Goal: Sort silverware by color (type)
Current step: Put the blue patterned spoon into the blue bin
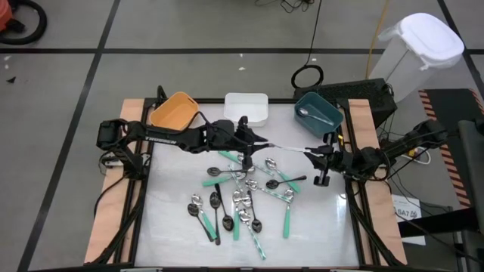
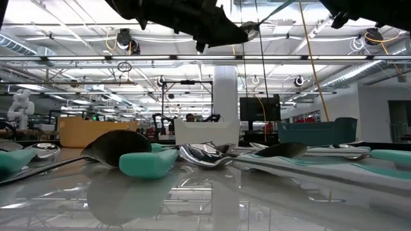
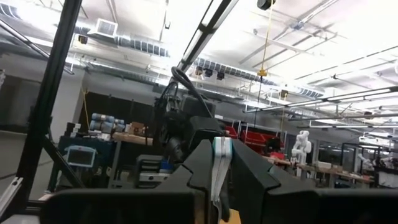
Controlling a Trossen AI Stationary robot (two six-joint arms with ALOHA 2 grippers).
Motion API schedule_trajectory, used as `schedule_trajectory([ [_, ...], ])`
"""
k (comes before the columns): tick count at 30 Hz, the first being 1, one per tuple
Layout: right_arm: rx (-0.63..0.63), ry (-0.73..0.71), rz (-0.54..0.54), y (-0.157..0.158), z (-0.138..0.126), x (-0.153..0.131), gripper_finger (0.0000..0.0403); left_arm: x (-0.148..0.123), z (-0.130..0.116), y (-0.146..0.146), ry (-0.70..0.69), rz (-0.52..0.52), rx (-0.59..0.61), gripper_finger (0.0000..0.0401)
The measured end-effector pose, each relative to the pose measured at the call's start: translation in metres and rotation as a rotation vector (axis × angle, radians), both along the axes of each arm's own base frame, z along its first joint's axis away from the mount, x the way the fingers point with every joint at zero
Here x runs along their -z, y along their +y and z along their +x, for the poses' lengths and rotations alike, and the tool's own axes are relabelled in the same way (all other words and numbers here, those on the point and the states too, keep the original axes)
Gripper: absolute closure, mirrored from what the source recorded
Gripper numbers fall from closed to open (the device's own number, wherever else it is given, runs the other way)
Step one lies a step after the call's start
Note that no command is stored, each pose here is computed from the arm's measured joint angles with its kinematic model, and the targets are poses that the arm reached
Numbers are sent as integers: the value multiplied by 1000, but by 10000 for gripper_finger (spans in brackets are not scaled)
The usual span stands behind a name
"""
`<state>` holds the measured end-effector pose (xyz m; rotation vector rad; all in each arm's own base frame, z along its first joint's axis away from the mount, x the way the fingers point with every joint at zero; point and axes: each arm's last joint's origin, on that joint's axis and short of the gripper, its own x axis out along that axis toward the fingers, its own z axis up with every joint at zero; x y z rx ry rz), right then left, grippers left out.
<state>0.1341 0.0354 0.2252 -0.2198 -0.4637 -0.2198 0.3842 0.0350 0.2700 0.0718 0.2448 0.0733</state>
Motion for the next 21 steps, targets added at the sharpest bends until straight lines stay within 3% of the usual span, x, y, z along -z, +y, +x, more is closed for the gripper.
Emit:
schedule_trajectory([
  [4,7,9,-12,0,0,1,369,0,0,0,3,18,6,390],
  [7,22,57,-28,0,2,4,361,2,-1,3,27,18,-2,392],
  [15,240,196,-2,-4,5,13,292,17,-9,29,184,-25,-77,394],
  [21,411,484,-128,-2,18,17,245,28,-18,43,309,-94,-136,395],
])
